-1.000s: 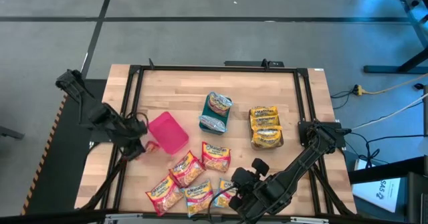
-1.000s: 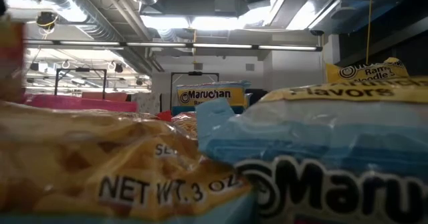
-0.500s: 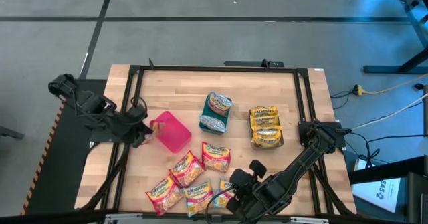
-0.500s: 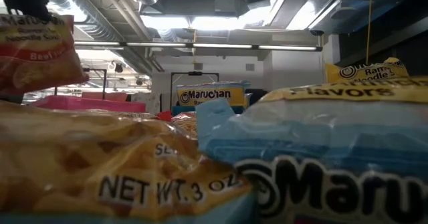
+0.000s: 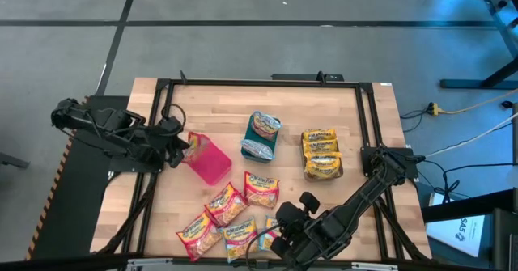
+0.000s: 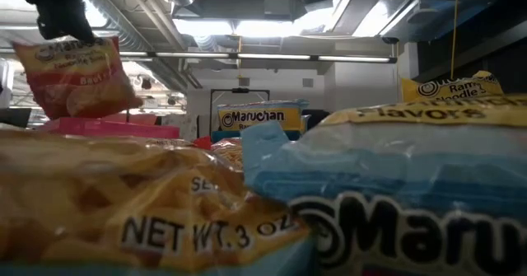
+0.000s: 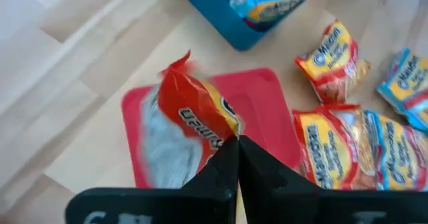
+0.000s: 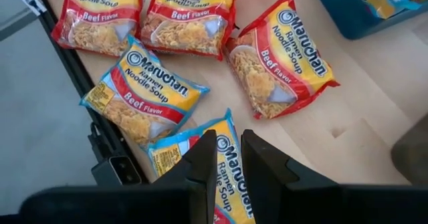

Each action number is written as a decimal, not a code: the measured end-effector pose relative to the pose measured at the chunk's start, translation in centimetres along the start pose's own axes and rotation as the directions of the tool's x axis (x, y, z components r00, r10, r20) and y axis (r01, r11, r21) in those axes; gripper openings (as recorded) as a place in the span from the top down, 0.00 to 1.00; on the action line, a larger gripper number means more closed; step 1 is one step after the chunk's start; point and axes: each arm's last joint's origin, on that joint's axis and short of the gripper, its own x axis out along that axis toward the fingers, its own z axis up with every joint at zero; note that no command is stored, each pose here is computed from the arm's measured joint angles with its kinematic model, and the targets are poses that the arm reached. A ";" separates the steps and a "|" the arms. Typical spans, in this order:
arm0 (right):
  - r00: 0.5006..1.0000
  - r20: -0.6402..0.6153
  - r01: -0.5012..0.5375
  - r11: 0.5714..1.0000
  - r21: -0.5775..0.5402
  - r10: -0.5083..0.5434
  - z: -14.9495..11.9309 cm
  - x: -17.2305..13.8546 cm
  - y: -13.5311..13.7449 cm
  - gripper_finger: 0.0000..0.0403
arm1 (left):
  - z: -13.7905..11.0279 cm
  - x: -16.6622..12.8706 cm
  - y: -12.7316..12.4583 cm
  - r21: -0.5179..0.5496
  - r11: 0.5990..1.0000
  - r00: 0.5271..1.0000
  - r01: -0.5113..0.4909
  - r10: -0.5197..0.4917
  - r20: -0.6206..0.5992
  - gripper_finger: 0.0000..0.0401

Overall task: Sort Maruchan noodles
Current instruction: Put the red noodle pack into the red bin

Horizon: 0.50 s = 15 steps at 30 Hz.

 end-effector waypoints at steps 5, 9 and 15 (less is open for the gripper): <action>1.000 0.014 0.004 1.000 0.000 -0.004 0.0 0.0 0.0 0.83 | 0.7 0.7 0.2 0.020 0.999 0.999 -0.043 0.043 0.010 1.00; 1.000 0.016 0.004 1.000 0.000 -0.004 0.0 0.0 0.0 0.83 | 1.1 1.5 0.2 0.043 0.997 0.998 -0.057 0.058 -0.030 1.00; 1.000 0.018 0.001 1.000 0.002 -0.001 0.1 0.0 0.0 0.83 | 1.4 2.5 0.0 0.073 0.996 0.992 -0.047 0.055 -0.113 1.00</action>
